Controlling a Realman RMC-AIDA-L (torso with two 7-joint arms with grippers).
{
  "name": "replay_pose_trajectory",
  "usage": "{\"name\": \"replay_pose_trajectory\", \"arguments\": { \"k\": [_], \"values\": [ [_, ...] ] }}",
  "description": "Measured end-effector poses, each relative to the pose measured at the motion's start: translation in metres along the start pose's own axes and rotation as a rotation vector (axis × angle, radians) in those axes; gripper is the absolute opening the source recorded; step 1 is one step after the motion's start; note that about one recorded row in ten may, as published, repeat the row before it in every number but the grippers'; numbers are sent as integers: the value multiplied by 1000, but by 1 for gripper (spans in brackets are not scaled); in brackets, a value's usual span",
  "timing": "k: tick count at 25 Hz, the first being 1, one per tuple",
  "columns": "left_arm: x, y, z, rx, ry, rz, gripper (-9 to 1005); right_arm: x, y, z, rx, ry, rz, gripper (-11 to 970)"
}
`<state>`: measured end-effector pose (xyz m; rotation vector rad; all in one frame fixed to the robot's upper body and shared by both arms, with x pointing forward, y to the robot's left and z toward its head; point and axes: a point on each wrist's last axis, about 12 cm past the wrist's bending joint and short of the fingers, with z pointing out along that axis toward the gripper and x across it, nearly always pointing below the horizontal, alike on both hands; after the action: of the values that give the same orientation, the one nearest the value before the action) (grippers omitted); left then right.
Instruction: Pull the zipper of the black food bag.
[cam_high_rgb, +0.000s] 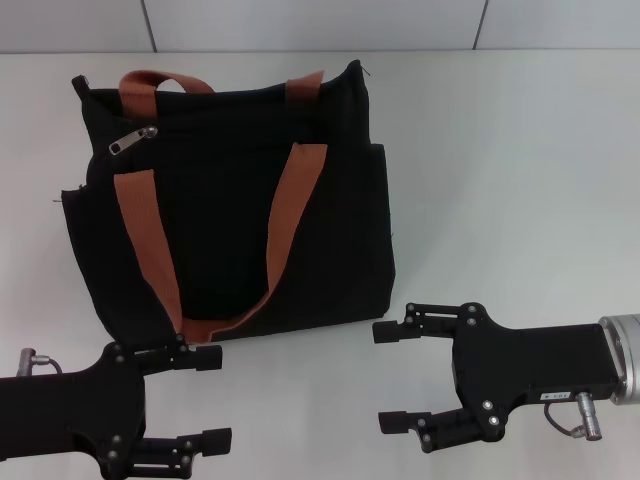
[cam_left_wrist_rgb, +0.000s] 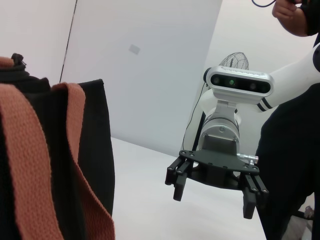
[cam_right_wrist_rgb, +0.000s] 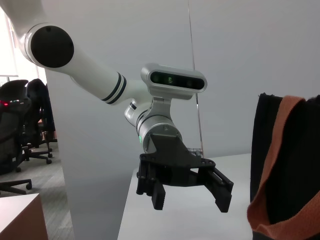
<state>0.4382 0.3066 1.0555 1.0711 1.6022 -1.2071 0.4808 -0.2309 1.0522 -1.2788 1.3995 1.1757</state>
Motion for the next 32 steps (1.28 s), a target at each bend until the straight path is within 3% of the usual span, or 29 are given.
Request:
{"name": "replay_pose_trajectory", "arguments": {
  "k": [24, 32],
  "values": [
    [-1, -1, 1, 11, -12, 2, 799, 0, 1, -1, 2, -6, 4, 820],
    [-20, -3, -2, 57, -144, 53, 789, 0, 1, -1, 6, -10, 7, 819]
  ]
}}
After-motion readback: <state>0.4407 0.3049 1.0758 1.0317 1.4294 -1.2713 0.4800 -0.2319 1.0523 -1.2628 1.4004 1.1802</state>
